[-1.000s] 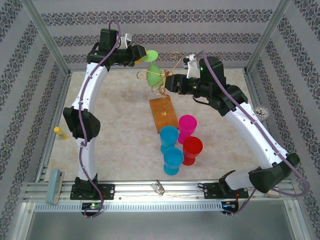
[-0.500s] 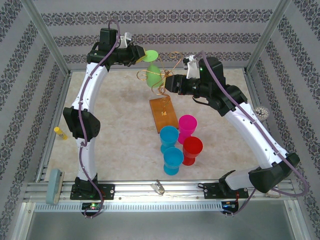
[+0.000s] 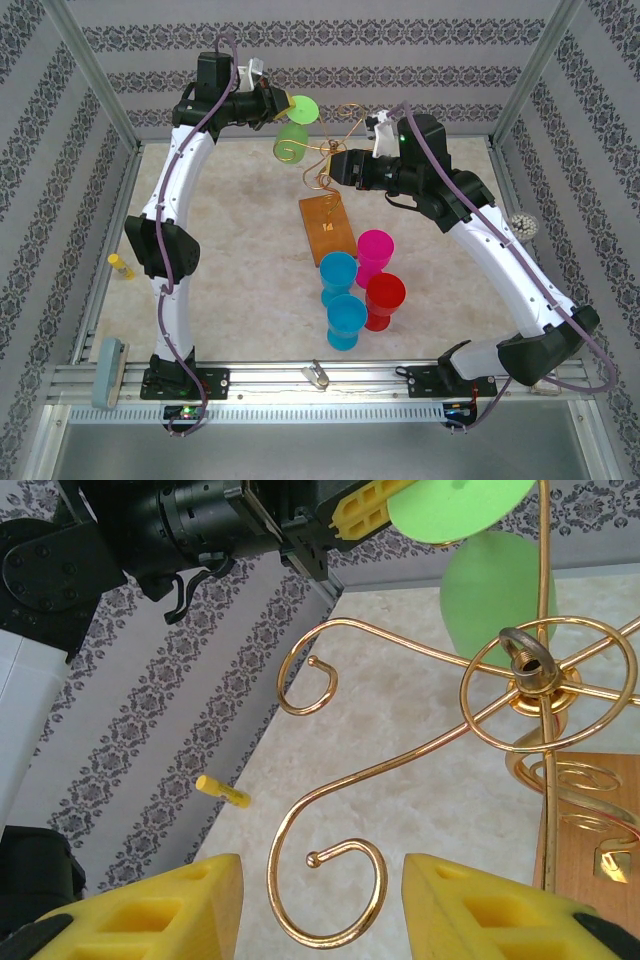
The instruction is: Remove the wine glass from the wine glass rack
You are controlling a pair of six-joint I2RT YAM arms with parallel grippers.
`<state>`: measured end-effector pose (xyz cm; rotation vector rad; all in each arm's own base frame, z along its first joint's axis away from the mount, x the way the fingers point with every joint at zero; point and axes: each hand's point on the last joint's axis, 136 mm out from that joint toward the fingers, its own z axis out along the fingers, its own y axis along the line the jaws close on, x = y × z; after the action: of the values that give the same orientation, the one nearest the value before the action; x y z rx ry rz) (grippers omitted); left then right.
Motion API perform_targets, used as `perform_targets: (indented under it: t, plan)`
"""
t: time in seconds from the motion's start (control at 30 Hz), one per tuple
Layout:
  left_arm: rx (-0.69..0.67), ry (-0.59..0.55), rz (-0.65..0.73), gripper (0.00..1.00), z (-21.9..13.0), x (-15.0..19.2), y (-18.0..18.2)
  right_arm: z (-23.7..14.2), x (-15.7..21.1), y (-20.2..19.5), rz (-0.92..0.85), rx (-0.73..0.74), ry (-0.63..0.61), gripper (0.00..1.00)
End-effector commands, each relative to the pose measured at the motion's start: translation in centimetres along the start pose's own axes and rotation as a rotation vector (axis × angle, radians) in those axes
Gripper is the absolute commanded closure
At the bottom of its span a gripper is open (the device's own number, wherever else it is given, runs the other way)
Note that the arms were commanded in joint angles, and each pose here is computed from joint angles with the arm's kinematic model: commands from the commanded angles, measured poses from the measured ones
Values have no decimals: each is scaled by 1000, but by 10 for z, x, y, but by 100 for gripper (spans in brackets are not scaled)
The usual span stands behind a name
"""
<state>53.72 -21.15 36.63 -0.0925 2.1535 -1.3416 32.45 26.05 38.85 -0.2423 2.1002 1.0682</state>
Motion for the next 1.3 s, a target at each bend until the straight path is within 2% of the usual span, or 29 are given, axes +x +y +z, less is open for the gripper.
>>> perform_targets:
  t: [0.0,0.5,1.27]
  plan:
    - [36,11,4,100,-4,5,-18,-3,-5,0,10,-11,-13,54]
    - [181,18,-130,100,-2,1,-38,-4,-4,1,18,-14,-11,54]
    - [237,33,-137,100,-7,3,-53,-7,-3,0,28,-8,-18,54]
